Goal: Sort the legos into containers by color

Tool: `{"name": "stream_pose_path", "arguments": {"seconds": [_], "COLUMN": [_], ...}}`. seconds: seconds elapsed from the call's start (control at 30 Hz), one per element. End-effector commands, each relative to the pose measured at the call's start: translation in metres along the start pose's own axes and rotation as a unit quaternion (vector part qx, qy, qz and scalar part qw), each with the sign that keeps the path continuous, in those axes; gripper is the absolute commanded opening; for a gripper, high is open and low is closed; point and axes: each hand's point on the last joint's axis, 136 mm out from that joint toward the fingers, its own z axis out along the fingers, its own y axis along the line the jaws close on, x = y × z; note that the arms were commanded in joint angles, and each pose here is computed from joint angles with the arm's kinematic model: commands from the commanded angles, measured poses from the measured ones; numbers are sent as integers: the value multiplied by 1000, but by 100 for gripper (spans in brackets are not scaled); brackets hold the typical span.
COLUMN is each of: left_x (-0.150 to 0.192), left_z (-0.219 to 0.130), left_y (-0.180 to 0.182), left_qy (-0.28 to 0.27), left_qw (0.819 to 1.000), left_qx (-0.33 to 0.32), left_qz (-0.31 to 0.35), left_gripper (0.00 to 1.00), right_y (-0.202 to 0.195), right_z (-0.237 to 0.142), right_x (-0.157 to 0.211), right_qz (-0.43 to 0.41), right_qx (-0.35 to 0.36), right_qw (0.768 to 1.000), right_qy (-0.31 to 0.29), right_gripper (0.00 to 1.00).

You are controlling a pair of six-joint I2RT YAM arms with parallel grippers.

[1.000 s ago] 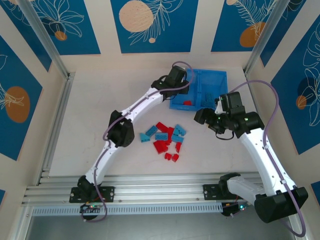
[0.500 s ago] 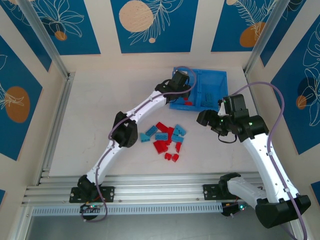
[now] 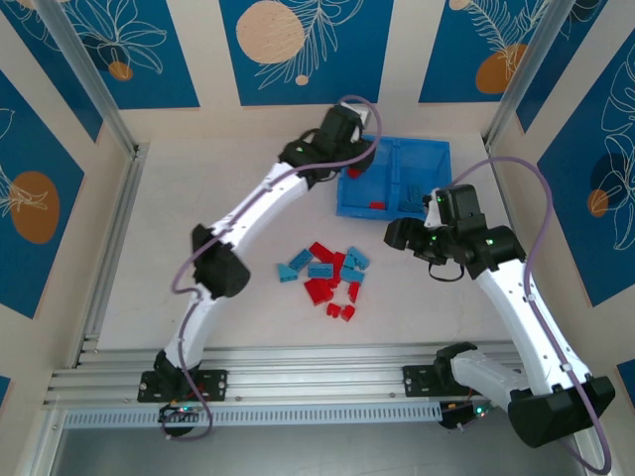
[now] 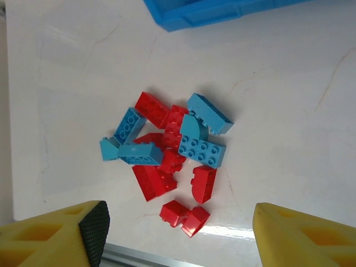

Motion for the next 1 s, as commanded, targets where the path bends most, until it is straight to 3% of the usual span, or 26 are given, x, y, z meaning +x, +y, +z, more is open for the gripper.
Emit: {"name": "stream_pose_path", "arguments": {"seconds": [0.0, 0.17, 0.27, 0.3, 0.4, 0.5, 0.53, 0.6, 0.63, 0.73, 0.97], "left_x": [-35, -21, -2, 13, 68, 114, 134, 166, 176, 191, 202], "left_z": [-94, -178, -226, -238, -276, -305, -313, -324, -327, -327, -315], "left_y": [-16, -13, -8, -6, -13, -12, -15, -16, -15, -12, -5], "left_qy": [-38, -63, -86, -82, -52, -30, -16, 11, 23, 30, 36], "left_qw": [995, 978, 960, 952, 922, 911, 902, 891, 892, 903, 907], "left_qx": [39, 61, 70, 77, 144, 187, 213, 248, 254, 255, 242], "left_qz": [88, 189, 258, 284, 356, 366, 376, 381, 373, 346, 343], "left_gripper": [44, 55, 76, 82, 85, 87, 95, 100, 100, 100, 100], "right_y": [17, 54, 78, 83, 86, 83, 81, 79, 79, 81, 69], "right_z": [18, 53, 77, 86, 115, 143, 152, 167, 174, 189, 211], "right_x": [7, 27, 42, 49, 65, 70, 70, 70, 69, 71, 84], "right_qz": [-85, -238, -336, -377, -472, -521, -531, -548, -554, -573, -577], "right_qx": [-25, -61, -96, -104, -94, -74, -68, -60, -60, -67, -60], "right_qw": [996, 967, 932, 914, 866, 832, 824, 810, 804, 786, 770], "right_qy": [27, 75, 95, 104, 138, 175, 186, 203, 208, 223, 265], "right_gripper": [71, 73, 75, 76, 81, 82, 83, 87, 99, 100, 85]}}
